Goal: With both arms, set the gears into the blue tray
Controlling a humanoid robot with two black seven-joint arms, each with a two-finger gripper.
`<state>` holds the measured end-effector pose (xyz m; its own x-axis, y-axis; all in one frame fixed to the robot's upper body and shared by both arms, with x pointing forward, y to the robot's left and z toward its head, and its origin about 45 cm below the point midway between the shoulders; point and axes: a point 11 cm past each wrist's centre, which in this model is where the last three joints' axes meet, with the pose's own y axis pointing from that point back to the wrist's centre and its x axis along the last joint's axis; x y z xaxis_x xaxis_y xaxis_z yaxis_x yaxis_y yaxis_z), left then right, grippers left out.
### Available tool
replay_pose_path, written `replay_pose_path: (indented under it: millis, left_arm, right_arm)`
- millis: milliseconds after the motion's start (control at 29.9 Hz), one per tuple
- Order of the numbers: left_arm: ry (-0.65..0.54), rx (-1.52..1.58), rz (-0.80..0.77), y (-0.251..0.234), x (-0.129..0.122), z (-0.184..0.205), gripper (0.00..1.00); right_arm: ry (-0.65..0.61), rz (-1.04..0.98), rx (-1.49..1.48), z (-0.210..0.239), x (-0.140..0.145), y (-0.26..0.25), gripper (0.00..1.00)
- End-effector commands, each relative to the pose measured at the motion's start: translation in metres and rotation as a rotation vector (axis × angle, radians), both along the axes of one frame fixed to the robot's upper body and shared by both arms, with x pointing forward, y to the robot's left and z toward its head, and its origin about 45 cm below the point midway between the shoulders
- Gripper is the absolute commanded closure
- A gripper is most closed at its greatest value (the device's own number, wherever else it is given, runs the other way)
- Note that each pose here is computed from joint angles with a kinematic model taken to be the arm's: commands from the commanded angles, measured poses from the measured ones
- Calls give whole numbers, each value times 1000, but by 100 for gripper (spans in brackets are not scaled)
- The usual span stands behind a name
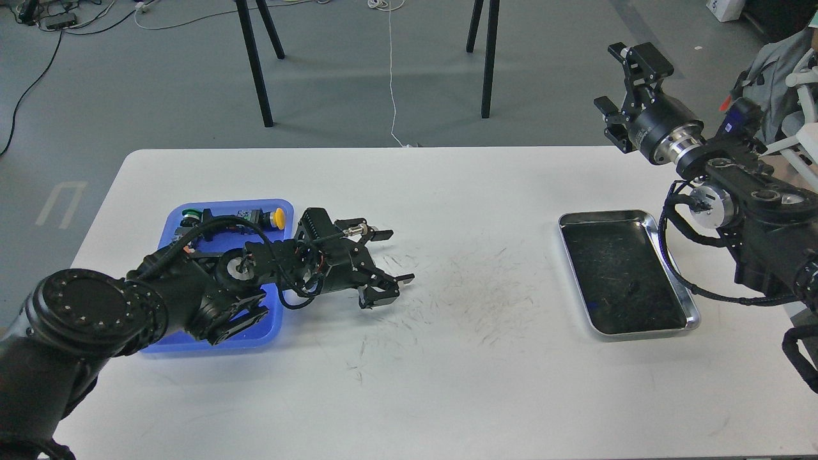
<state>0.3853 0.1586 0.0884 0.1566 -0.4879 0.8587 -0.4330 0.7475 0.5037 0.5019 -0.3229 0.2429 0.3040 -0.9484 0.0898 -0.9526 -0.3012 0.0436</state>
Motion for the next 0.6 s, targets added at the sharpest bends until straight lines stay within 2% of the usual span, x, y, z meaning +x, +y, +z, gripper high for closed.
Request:
replay_pose_path:
  millis: [0, 468, 568]
  left_arm:
    - [19, 6, 5, 12, -4, -2, 17]
    - [68, -42, 11, 17, -16, 3, 37]
    - [71, -49, 4, 12, -17, 2, 38]
  right_arm:
    - [1, -1, 0, -1, 0, 0, 2]
    - [4, 3, 1, -3, 0, 4, 2]
    - [5, 5, -3, -3, 0, 4, 2]
